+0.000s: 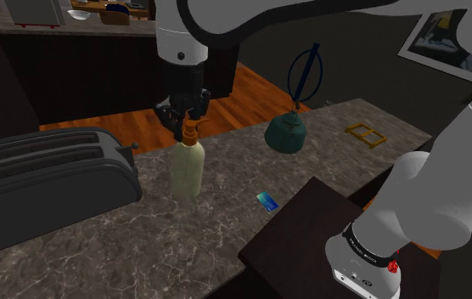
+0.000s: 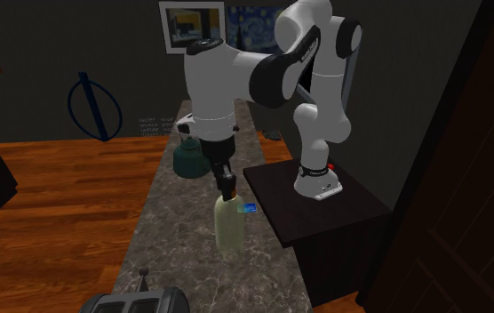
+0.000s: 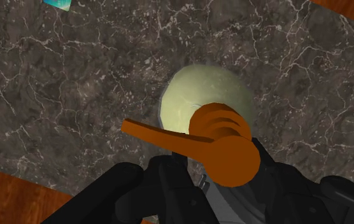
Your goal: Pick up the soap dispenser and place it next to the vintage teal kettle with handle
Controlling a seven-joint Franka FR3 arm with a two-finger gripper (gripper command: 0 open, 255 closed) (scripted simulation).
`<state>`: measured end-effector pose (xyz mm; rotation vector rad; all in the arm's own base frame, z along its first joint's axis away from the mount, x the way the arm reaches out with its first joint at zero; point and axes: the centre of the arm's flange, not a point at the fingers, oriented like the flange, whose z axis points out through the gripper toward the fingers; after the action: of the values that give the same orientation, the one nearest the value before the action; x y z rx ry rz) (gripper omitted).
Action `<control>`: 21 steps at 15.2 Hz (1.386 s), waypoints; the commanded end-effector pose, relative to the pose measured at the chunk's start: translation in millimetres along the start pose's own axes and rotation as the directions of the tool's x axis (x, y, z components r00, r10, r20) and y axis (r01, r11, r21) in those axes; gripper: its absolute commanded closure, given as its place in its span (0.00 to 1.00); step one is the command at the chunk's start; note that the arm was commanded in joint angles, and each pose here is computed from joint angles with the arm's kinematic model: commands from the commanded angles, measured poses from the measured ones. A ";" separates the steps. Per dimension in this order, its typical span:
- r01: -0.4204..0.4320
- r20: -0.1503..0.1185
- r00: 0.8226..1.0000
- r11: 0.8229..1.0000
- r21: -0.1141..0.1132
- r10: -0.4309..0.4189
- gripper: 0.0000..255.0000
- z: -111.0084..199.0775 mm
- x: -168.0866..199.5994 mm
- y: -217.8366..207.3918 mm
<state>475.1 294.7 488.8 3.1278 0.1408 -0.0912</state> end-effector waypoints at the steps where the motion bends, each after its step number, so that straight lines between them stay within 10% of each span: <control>1: 0.000 0.000 1.000 1.000 0.000 0.000 1.00 -9.9 0.1 0.2; 21: 0.000 0.000 1.000 1.000 0.000 0.000 1.00 -115.3 -6.0 0.9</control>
<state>476.0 295.9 598.7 3.1278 0.1408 -0.0912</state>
